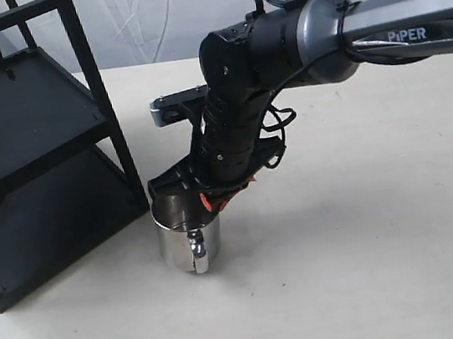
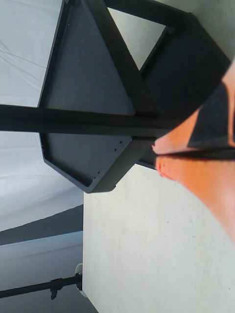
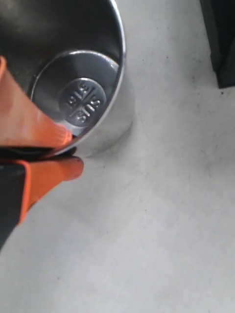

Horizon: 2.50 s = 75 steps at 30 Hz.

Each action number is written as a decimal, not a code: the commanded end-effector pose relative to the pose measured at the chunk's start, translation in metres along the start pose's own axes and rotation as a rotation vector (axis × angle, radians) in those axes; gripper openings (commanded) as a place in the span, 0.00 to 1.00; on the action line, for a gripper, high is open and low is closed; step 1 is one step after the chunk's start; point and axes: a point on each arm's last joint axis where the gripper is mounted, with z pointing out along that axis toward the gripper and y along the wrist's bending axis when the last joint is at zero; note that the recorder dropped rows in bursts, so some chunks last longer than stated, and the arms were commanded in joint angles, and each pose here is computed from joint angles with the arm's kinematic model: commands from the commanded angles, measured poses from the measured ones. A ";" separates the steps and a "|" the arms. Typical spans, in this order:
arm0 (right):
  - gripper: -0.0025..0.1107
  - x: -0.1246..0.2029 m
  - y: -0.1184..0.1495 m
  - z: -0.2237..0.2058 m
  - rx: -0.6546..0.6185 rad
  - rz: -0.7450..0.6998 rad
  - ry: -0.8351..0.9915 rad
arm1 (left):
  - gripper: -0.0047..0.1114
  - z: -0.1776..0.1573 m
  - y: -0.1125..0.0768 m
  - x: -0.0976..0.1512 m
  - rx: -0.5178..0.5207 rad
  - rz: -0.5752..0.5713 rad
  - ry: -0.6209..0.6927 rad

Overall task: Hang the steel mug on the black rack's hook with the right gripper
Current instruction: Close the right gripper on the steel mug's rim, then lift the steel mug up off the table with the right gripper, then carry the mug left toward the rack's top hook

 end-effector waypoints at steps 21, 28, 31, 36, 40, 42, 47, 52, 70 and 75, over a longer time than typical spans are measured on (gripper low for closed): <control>0.01 0.031 0.066 -0.157 -0.638 -0.860 -0.417 | 0.05 0.000 0.000 -0.001 0.003 -0.008 -0.008; 0.01 0.030 0.010 -0.177 -0.304 -0.774 -0.351 | 0.05 0.000 0.000 -0.001 0.003 -0.008 -0.008; 0.01 0.016 -0.022 -0.178 -0.156 -0.580 -0.386 | 0.05 0.000 0.000 -0.001 0.003 -0.008 -0.008; 0.01 -0.021 -0.058 -0.190 -0.038 -0.181 -0.710 | 0.05 0.000 0.000 -0.001 0.003 -0.008 -0.008; 0.01 -0.051 -0.072 -0.184 0.002 -0.051 -0.966 | 0.05 0.000 0.000 -0.001 0.003 -0.008 -0.008; 0.01 -0.061 -0.076 -0.176 0.018 -0.024 -1.038 | 0.05 0.000 0.000 -0.001 0.003 -0.008 -0.008; 0.01 -0.071 -0.082 -0.151 0.002 0.036 -1.019 | 0.05 0.000 0.000 -0.001 0.003 -0.008 -0.008; 0.01 -0.075 -0.088 -0.147 0.011 0.063 -1.044 | 0.05 0.000 0.000 -0.001 0.003 -0.008 -0.008; 0.01 -0.094 -0.105 -0.083 -0.313 0.977 -1.134 | 0.05 0.000 0.000 -0.001 0.003 -0.008 -0.008; 0.01 -0.100 -0.095 -0.075 -0.465 1.054 -1.193 | 0.05 0.000 0.000 -0.001 0.003 -0.008 -0.008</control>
